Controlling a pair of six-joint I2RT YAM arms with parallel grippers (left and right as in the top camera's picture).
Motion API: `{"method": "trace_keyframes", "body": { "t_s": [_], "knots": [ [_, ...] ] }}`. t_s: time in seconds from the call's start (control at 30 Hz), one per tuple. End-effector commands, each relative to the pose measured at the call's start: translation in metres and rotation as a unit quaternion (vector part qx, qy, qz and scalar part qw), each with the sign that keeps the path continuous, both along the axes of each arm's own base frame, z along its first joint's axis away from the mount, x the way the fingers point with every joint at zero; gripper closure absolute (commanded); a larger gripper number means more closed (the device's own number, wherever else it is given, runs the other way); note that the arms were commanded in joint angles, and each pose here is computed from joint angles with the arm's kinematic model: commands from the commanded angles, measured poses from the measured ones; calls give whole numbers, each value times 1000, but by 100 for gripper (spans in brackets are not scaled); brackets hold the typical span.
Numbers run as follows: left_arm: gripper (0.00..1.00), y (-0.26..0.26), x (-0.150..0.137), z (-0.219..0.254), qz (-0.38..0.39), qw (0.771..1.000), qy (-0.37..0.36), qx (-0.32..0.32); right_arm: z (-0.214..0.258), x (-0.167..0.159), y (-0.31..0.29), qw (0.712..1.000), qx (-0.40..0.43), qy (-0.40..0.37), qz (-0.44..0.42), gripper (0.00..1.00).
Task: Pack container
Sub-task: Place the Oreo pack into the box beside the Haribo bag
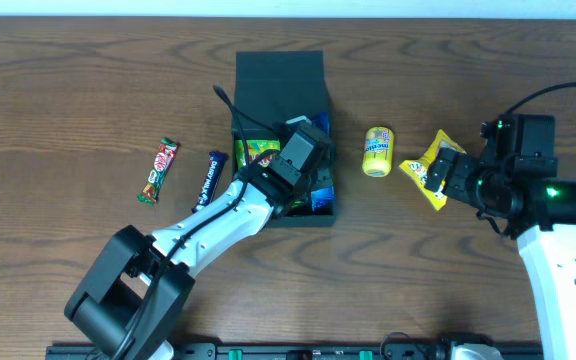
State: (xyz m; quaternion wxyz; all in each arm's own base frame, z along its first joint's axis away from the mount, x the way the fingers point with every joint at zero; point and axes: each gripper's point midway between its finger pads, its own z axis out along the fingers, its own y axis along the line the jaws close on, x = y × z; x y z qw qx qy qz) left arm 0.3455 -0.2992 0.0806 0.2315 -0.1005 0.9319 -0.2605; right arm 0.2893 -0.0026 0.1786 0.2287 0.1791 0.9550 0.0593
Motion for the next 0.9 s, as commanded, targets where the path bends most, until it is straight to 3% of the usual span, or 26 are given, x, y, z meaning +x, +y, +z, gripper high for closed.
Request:
{"method": "trace_keyframes", "body": {
  "t_s": [0.0,0.03,0.13,0.27,0.37,0.4,0.47,0.63,0.73,0.87],
  "knots": [
    [58,-1,2,3,14,1000,4,-11,0,-3,-3,1000,-2,1,-8,1],
    [54,0,4,3,14,1000,2,-9,0,-3,-3,1000,-2,1,-8,1],
    [25,3,7,7,6,1000,-9,-5,-1,-3,-3,1000,-2,2,-8,1],
    [12,3,9,25,-29,999,-44,4,-1,-4,-3,1000,-4,3,-3,1],
    [9,4,8,49,-65,994,-88,16,-1,-4,-3,1000,-4,3,-3,1],
    [3,6,8,58,-77,991,-106,24,-1,-4,-3,1000,-4,3,-3,1],
    [5,18,8,77,-84,985,-140,52,-1,-4,-3,1000,-5,3,-1,1],
    [5,97,13,109,-1,973,-168,157,-1,-4,-3,1000,-5,3,-1,1],
    [5,154,11,109,16,961,-148,234,0,-3,-3,1000,-5,1,-1,1],
    [5,195,4,92,25,956,-95,277,1,2,-4,1000,-6,-8,-1,1]
  ]
}}
